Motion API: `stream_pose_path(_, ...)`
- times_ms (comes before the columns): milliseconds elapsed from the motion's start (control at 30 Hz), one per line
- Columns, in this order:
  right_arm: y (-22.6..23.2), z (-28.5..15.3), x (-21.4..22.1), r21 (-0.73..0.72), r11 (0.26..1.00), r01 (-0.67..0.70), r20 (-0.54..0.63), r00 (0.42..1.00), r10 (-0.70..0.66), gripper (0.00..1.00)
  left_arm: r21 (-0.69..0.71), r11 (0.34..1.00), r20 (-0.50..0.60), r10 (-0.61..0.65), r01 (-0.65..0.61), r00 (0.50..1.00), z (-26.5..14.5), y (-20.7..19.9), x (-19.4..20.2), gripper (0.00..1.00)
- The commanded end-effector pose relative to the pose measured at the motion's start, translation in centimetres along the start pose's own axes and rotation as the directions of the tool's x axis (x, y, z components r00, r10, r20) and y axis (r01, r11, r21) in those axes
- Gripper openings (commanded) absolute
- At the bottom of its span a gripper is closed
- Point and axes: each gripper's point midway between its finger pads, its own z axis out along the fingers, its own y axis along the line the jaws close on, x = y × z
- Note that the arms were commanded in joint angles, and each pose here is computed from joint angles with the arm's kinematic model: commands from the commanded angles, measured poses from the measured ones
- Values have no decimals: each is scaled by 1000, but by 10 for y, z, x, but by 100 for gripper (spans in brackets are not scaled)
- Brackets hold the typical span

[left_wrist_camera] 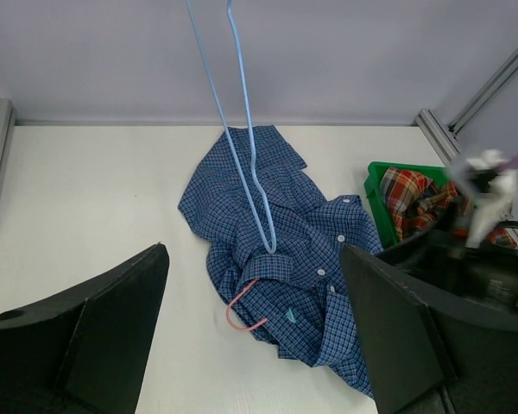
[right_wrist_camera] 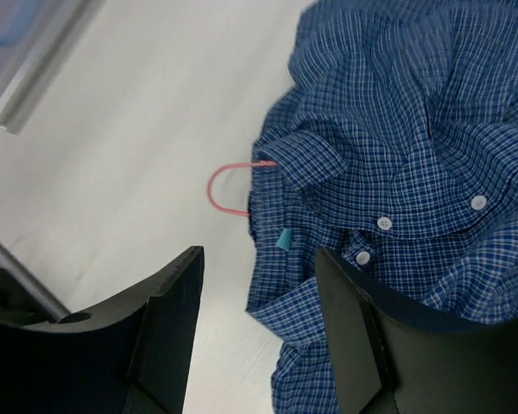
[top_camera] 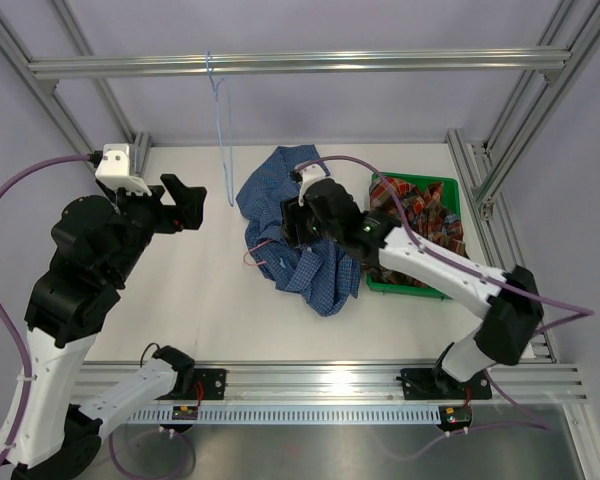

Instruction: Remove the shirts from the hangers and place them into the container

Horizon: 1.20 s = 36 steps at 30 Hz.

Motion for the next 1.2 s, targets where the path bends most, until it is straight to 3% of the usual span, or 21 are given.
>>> stream_pose_path(0,-14,43,21,-30,1000,3,-102,995,-6,62,54,999,30,-3,1,1000,-2,-10,-10,86)
stream_pose_path(233,16,92,39,-211,977,-25,-203,979,-19,60,38,999,-1,16,-16,1000,5,-7,3,86)
stream_pose_path(667,47,106,60,-406,914,-19,-258,962,-95,59,-151,988,-62,19,-28,998,11,26,20,90)
stream_pose_path(833,53,113,69,-442,897,-15,-286,950,-125,60,-203,979,-35,14,-21,999,3,36,13,92)
stream_pose_path(1167,53,136,97,-469,883,-23,-346,924,-160,63,-180,983,-30,11,-17,999,0,33,12,93)
